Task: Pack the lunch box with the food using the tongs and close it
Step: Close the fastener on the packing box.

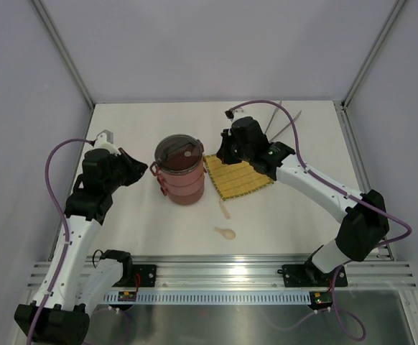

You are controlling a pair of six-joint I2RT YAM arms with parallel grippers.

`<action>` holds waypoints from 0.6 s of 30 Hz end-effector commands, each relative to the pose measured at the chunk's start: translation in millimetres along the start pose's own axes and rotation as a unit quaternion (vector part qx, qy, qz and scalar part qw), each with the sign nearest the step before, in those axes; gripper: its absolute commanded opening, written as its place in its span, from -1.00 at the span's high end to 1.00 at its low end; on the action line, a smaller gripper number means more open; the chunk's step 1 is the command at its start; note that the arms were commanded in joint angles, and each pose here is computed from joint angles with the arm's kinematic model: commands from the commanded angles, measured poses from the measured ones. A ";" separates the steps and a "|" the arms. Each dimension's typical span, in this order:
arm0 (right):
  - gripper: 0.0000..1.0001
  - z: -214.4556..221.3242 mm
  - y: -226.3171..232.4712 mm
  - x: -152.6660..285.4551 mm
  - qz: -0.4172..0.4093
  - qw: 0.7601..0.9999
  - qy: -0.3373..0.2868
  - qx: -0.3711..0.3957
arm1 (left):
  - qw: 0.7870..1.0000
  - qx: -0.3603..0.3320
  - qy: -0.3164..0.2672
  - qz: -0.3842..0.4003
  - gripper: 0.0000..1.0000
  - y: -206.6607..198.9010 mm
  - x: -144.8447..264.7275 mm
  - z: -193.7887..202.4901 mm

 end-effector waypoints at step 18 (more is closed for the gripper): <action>1.00 -15.0 11.4 8.6 -0.012 1.000 -0.018 -0.004 | 0.999 -0.048 0.003 -0.020 1.00 3.3 1.4 -1.2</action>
Point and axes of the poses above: each gripper's point midway between its finger pads, its own x axis back along the fingers, its own y axis along the line the jaws close on, z = x × y, the point moved 2 cm from there along x, back along the fingers, and after that the axes turned 13 degrees about -x, right-handed, at the moved point
